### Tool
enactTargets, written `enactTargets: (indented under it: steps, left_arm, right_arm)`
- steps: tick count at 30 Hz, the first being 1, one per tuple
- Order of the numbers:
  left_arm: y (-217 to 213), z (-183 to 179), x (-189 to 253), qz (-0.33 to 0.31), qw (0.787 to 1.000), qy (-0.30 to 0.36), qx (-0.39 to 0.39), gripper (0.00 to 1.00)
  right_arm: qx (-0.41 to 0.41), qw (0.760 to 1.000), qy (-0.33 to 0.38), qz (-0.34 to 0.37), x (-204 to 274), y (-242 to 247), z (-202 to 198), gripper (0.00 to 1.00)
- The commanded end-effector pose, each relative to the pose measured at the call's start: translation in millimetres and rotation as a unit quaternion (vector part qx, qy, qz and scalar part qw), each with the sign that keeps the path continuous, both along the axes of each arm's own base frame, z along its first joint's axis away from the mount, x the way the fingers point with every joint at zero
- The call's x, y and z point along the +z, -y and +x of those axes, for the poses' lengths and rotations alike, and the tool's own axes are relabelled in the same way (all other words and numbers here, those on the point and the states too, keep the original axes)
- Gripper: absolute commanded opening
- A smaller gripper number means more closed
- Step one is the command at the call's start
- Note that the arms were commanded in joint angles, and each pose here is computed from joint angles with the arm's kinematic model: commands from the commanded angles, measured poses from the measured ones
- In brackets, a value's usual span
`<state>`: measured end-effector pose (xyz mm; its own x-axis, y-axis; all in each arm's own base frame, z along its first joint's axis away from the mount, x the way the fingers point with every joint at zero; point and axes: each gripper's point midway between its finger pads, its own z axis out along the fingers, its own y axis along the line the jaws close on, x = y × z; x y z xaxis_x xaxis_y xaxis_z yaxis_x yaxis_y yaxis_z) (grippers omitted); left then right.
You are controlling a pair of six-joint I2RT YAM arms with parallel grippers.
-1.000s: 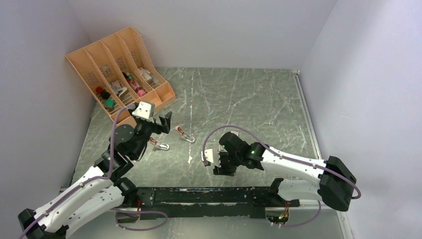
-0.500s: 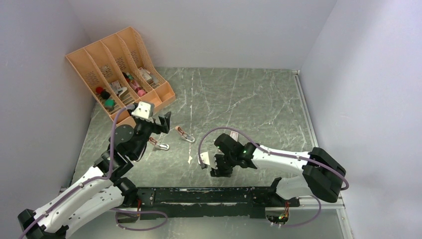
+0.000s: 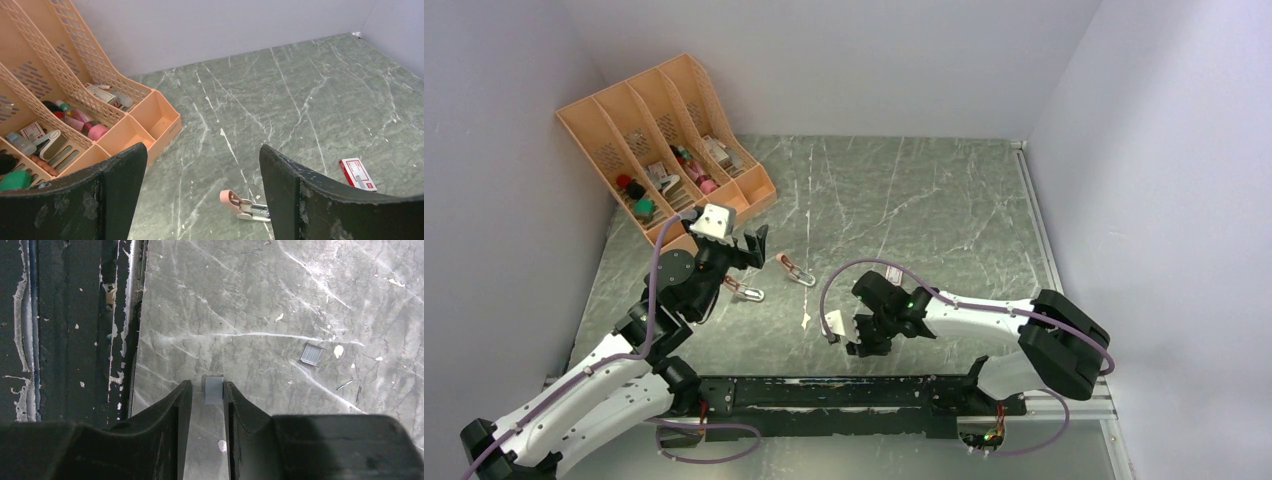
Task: Load the staples into the stapler
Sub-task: Pick up the staple from the center of the board.
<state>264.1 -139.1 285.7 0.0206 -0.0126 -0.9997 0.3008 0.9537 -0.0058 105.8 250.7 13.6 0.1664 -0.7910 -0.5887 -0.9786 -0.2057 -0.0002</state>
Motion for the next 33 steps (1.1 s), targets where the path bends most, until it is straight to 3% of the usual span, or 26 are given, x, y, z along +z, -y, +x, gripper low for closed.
enactTargets:
  steps: [1, 17, 22, 26, 33]
  left_arm:
    - [-6, 1, 15, -0.004, 1.000, 0.015, 0.011, 0.86]
    - [-8, -1, 17, -0.005, 1.000, 0.018, 0.013, 0.86]
    - [-10, -1, 18, -0.008, 1.000, 0.019, 0.017, 0.86]
    - [-12, -1, 19, -0.010, 1.000, 0.020, 0.022, 0.86]
    - [-26, -3, 27, -0.027, 0.998, 0.033, 0.052, 0.86]
  right_arm:
    - [0.007, 1.000, -0.007, -0.016, -7, 6, -5, 0.33]
    - [-0.030, 0.998, -0.015, -0.047, -12, 3, 0, 0.18]
    - [-0.053, 0.999, -0.006, -0.003, 6, -23, 13, 0.17]
    - [-0.128, 0.990, 0.030, 0.047, 27, -66, 47, 0.17]
    - [-0.175, 0.982, 0.023, 0.059, 22, -102, 53, 0.17]
